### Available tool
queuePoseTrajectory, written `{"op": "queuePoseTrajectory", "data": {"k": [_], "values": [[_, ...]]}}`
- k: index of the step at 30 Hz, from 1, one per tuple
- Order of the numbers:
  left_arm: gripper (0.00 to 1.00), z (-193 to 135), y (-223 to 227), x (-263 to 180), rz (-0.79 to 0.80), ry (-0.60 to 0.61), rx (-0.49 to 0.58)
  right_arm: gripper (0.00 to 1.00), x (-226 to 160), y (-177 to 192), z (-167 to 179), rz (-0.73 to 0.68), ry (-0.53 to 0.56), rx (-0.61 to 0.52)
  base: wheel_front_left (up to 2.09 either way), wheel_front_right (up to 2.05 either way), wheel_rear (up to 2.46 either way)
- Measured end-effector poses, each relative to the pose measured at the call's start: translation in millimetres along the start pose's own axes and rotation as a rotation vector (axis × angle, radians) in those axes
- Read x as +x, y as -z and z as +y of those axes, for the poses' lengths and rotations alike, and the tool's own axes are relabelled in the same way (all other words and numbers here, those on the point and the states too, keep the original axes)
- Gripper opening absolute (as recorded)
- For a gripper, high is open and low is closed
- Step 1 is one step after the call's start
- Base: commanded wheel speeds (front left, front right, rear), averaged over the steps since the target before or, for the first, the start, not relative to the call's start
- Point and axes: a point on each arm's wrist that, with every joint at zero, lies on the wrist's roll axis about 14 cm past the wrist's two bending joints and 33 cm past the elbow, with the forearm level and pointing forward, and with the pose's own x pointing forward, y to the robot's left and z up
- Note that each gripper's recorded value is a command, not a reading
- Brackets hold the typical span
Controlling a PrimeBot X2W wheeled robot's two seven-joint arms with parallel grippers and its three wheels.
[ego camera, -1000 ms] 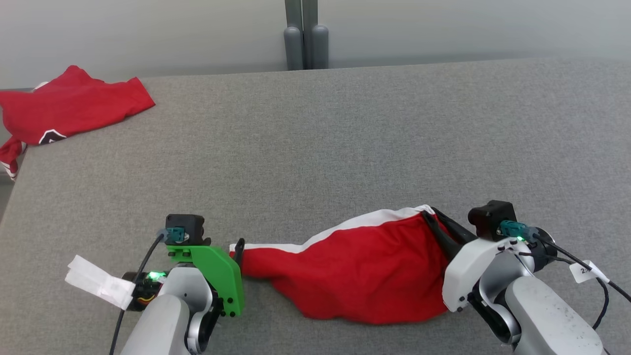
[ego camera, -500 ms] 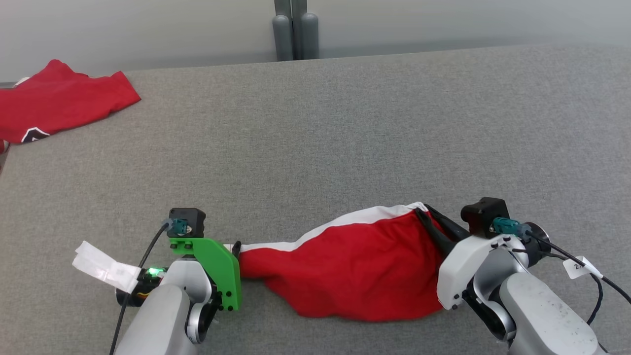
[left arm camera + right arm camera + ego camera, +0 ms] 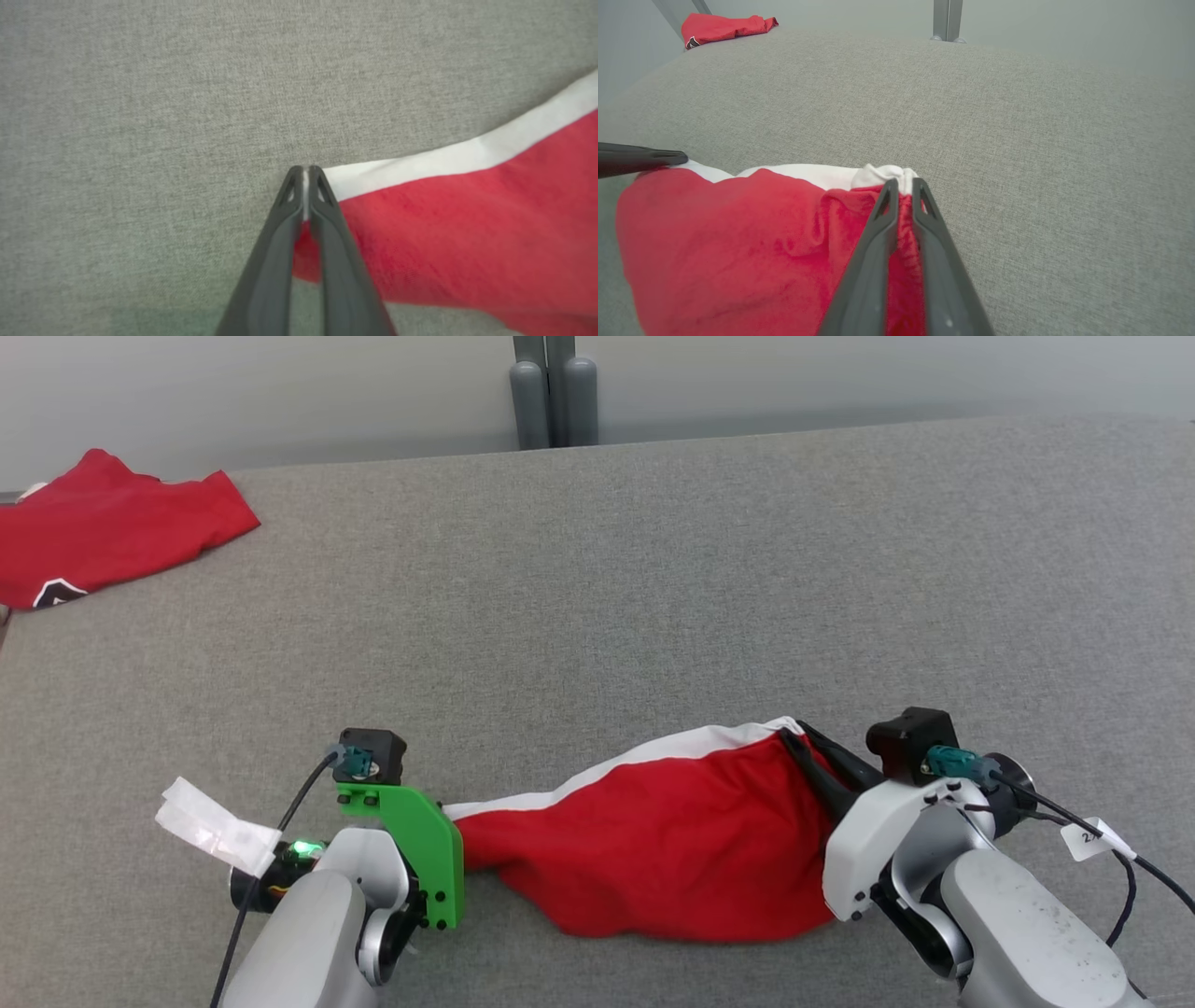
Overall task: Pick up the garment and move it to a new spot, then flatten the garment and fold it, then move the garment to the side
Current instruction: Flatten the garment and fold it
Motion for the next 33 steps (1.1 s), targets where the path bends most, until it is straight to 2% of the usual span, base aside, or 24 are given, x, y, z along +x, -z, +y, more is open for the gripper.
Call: {"op": "queuePoseTrajectory", "data": {"k": [8,15,25,33], "values": [[0.00,-0.7,-20.6,-8.8,-0.101,0.008,-0.021,0.00,-2.1,-5.9,-0.5,-0.026,0.005,-0.002,0.00,0.00,0.00],[0.00,1.9,-54.0,-30.0,-0.289,0.008,-0.076,0.00,-5.8,-32.7,-8.5,-0.134,0.031,-0.023,0.00,0.00,0.00],[0.00,-5.2,-119.9,-81.9,-0.628,0.036,-0.111,0.00,-15.7,-113.7,-17.1,-0.420,0.064,-0.104,0.00,0.00,0.00],[0.00,-17.4,-157.8,-147.4,-0.917,0.079,-0.149,0.00,-59.5,-178.5,-18.5,-0.675,0.101,-0.168,0.00,0.00,0.00]]}}
